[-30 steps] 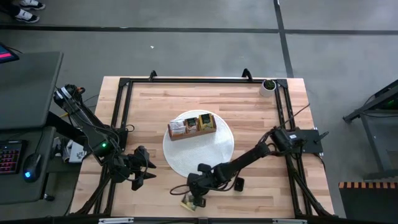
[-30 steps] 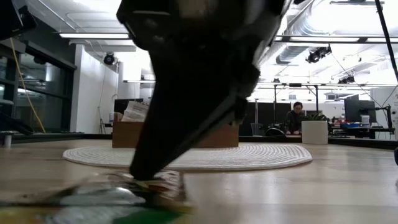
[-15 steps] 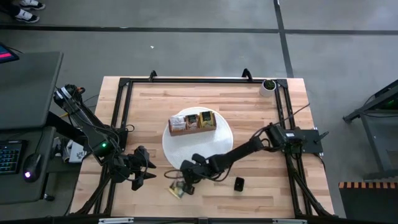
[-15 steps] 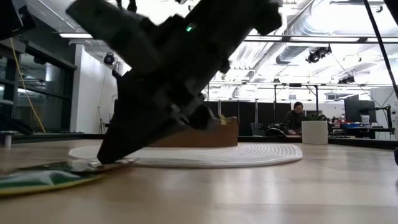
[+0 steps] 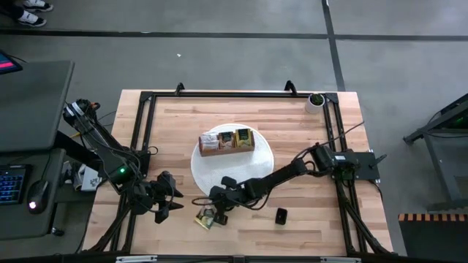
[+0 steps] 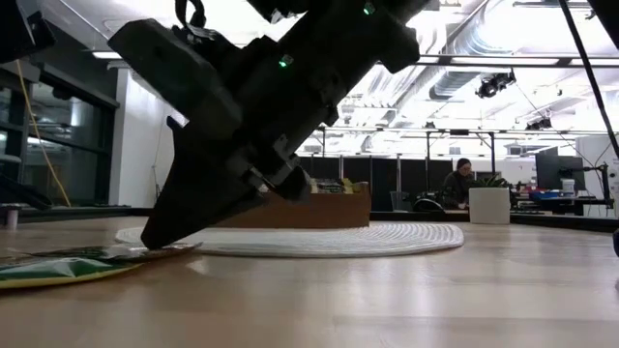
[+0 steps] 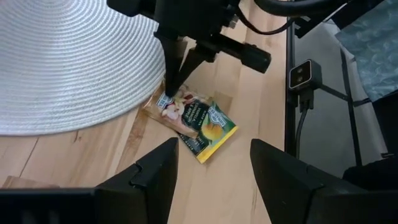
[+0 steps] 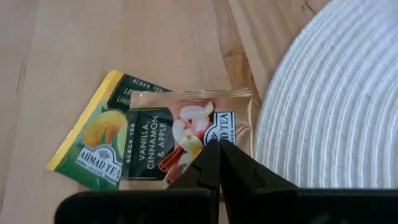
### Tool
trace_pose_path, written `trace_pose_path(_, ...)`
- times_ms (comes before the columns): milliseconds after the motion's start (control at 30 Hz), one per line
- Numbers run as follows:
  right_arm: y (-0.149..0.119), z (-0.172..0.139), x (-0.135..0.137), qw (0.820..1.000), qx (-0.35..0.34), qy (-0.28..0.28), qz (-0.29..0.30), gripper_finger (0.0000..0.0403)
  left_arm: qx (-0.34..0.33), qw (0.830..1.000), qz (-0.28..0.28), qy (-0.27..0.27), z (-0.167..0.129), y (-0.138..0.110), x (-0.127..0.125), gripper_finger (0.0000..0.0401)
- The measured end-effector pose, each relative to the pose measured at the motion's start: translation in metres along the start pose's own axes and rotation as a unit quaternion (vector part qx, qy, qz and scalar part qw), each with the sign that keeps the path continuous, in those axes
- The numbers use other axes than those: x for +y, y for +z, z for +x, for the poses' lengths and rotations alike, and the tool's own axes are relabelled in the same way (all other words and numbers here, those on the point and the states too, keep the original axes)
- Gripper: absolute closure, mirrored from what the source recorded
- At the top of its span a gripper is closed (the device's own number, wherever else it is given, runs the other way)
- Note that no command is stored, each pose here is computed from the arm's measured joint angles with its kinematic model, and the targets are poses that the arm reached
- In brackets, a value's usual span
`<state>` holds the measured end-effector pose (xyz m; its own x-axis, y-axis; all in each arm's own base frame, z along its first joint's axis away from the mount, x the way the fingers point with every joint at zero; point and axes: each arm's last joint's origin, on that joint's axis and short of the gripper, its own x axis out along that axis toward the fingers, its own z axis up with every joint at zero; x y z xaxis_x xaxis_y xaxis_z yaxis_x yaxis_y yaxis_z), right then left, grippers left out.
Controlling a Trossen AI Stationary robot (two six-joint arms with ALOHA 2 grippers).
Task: Pick & Place Tea
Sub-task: Put the brown tea bag into the middle section of the wooden organizer
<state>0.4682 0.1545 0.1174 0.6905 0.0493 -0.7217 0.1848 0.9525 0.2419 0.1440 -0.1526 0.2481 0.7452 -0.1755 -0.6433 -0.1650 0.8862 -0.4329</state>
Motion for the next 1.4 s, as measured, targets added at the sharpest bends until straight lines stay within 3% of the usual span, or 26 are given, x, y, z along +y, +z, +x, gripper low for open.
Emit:
trace_pose_path(367, 0.019, -0.019, 0.008, 0.99, -0.028, 0.055, -0.128, 0.0376, 0.002, 1.0, 0.003, 0.004, 0.0, 0.0, 0.001, 0.0202)
trace_pose_path(567, 0.017, -0.02, 0.012, 0.953, -0.023, 0.102, -0.286, 0.0328, 0.003, 1.0, 0.002, 0.004, 0.0, -0.001, 0.001, 0.0202)
trace_pose_path(733, 0.02, -0.019, 0.006, 0.933, -0.026, 0.088, -0.347, 0.0265, 0.005, 1.0, 0.001, 0.003, 0.0, -0.001, 0.001, 0.0202)
trace_pose_path(967, 0.027, -0.017, -0.007, 0.932, -0.027, 0.078, -0.353, 0.0187, 0.005, 1.0, 0.001, 0.003, 0.0, -0.001, 0.001, 0.0202)
trace_pose_path(1067, 0.029, -0.017, -0.009, 0.941, -0.025, 0.077, -0.329, 0.017, 0.001, 1.0, -0.001, 0.005, 0.0, 0.0, 0.001, 0.0202)
trace_pose_path(1233, 0.028, -0.018, -0.008, 0.962, -0.021, 0.078, -0.26, 0.0172, -0.019, 0.999, -0.018, 0.019, 0.001, 0.0, 0.002, 0.0202)
trace_pose_path(1400, 0.025, -0.019, -0.002, 0.985, -0.022, 0.049, -0.163, 0.0212, -0.024, 0.998, -0.027, 0.041, 0.009, -0.003, 0.001, 0.0202)
